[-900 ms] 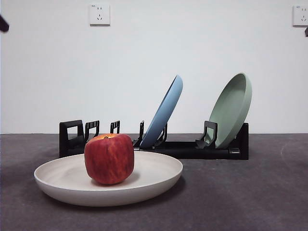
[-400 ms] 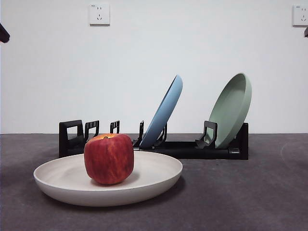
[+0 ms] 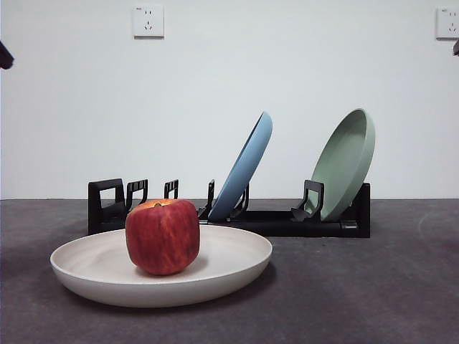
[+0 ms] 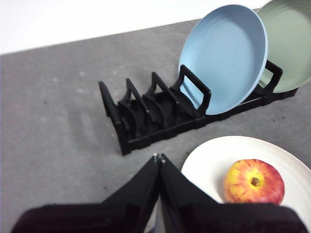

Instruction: Take the yellow plate from the plate rack,put the plate on the table,take the apple from the table,put the apple in the plate

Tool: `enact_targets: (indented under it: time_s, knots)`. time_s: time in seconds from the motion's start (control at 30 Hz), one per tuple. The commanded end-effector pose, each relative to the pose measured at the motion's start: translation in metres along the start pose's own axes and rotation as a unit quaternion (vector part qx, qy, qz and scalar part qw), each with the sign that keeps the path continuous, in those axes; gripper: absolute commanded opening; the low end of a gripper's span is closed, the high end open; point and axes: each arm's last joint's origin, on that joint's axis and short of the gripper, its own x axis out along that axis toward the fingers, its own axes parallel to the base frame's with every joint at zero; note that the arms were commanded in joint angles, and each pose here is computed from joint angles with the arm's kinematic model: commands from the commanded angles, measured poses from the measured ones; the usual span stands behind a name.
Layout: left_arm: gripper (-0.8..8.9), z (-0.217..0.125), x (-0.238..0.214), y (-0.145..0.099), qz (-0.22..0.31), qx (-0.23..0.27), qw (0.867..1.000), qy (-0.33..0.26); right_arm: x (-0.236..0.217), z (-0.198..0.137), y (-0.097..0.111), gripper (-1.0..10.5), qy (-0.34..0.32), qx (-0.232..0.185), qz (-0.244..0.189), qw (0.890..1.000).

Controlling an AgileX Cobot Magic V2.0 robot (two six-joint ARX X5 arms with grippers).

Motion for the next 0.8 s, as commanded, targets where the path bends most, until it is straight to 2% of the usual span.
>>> enact_targets:
  time_s: [0.03, 0.2, 0.53, 0.8]
  knots:
    - [-0.03, 0.002, -0.008, 0.003, 0.012, 0.038, 0.999, -0.026, 0.001, -0.001, 0.0, 0.0, 0.0, 0.004, -0.001, 1.0]
    - [-0.03, -0.004, -0.022, 0.012, 0.048, 0.045, 0.996, -0.06, 0.001, -0.001, 0.0, 0.0, 0.0, 0.004, -0.001, 1.0]
    - [-0.03, -0.064, -0.02, 0.024, 0.131, 0.031, 0.983, -0.127, 0.001, -0.001, 0.0, 0.0, 0.0, 0.004, -0.001, 1.0]
    - [-0.03, -0.103, -0.005, 0.028, 0.149, 0.012, 0.983, -0.11, 0.001, -0.001, 0.0, 0.0, 0.0, 0.004, -0.001, 1.0]
